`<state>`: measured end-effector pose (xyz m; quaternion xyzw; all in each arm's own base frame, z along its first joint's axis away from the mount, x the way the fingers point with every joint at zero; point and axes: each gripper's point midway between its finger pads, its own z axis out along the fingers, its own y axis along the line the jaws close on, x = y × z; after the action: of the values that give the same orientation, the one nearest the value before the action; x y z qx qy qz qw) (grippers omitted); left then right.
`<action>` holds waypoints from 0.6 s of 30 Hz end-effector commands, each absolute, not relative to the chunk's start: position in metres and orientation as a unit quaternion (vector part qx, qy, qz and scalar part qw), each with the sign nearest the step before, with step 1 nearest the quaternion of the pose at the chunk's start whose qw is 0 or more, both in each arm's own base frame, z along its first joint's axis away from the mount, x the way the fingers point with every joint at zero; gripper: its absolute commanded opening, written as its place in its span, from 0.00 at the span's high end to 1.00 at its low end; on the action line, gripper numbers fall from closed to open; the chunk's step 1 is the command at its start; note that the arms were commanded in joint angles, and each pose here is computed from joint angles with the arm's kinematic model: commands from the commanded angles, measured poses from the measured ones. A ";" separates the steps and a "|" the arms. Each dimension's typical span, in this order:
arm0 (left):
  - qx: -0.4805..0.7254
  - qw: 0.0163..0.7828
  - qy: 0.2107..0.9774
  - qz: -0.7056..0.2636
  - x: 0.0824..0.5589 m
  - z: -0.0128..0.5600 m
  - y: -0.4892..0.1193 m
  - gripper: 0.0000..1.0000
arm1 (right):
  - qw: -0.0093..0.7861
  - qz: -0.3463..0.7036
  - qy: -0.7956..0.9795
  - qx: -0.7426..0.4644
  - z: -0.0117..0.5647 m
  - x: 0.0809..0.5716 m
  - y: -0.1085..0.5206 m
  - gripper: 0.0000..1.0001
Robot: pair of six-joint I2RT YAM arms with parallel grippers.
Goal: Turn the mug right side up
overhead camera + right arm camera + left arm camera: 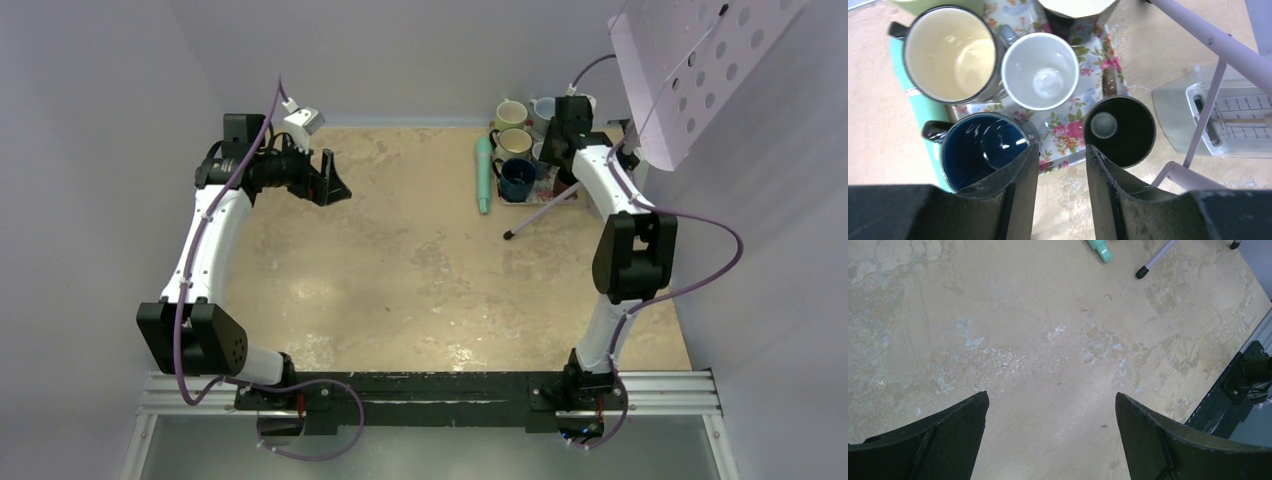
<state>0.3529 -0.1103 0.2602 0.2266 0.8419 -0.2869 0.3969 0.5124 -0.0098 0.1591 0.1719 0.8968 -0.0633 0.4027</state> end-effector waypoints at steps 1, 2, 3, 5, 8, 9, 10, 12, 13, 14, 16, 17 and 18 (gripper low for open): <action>0.242 0.413 0.828 -0.291 0.353 0.267 -0.113 0.00 | 0.473 -0.060 0.869 0.131 0.203 0.520 0.005 0.57; 0.242 0.413 0.828 -0.292 0.353 0.266 -0.114 0.00 | 0.479 -0.058 0.867 0.125 0.206 0.520 0.009 0.57; 0.241 0.412 0.829 -0.292 0.353 0.264 -0.114 0.00 | 0.483 -0.056 0.866 0.118 0.208 0.519 0.012 0.57; 0.240 0.409 0.830 -0.294 0.352 0.260 -0.114 0.00 | 0.495 -0.055 0.862 0.098 0.213 0.517 0.024 0.57; 0.238 0.412 0.829 -0.293 0.354 0.257 -0.114 0.00 | 0.527 -0.056 0.847 0.045 0.226 0.511 0.050 0.51; 0.238 0.415 0.828 -0.291 0.355 0.256 -0.113 0.00 | 0.541 -0.056 0.839 0.024 0.230 0.507 0.059 0.46; 0.238 0.416 0.828 -0.291 0.356 0.251 -0.113 0.00 | 0.555 -0.053 0.830 -0.001 0.232 0.504 0.070 0.36; 0.227 0.417 0.834 -0.281 0.360 0.240 -0.110 0.00 | 0.590 -0.042 0.805 -0.045 0.246 0.492 0.090 0.04; 0.217 0.420 0.839 -0.270 0.363 0.235 -0.106 0.00 | 0.606 -0.032 0.793 -0.061 0.252 0.487 0.099 0.02; 0.204 0.429 0.842 -0.255 0.367 0.233 -0.101 0.00 | 0.614 -0.018 0.785 -0.077 0.250 0.479 0.106 0.02; 0.166 0.457 0.848 -0.212 0.377 0.233 -0.086 0.00 | 0.640 0.024 0.762 -0.099 0.260 0.466 0.121 0.01; 0.139 0.474 0.850 -0.183 0.380 0.229 -0.076 0.00 | 0.652 0.040 0.749 -0.110 0.264 0.458 0.125 0.01; 0.125 0.492 0.846 -0.162 0.380 0.228 -0.068 0.00 | 0.663 0.050 0.737 -0.122 0.266 0.452 0.128 0.01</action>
<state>0.3590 -0.0978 0.2048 0.1864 0.8653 -0.2538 0.3899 0.4567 0.1140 0.2043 -0.0780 0.8298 0.0003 0.5526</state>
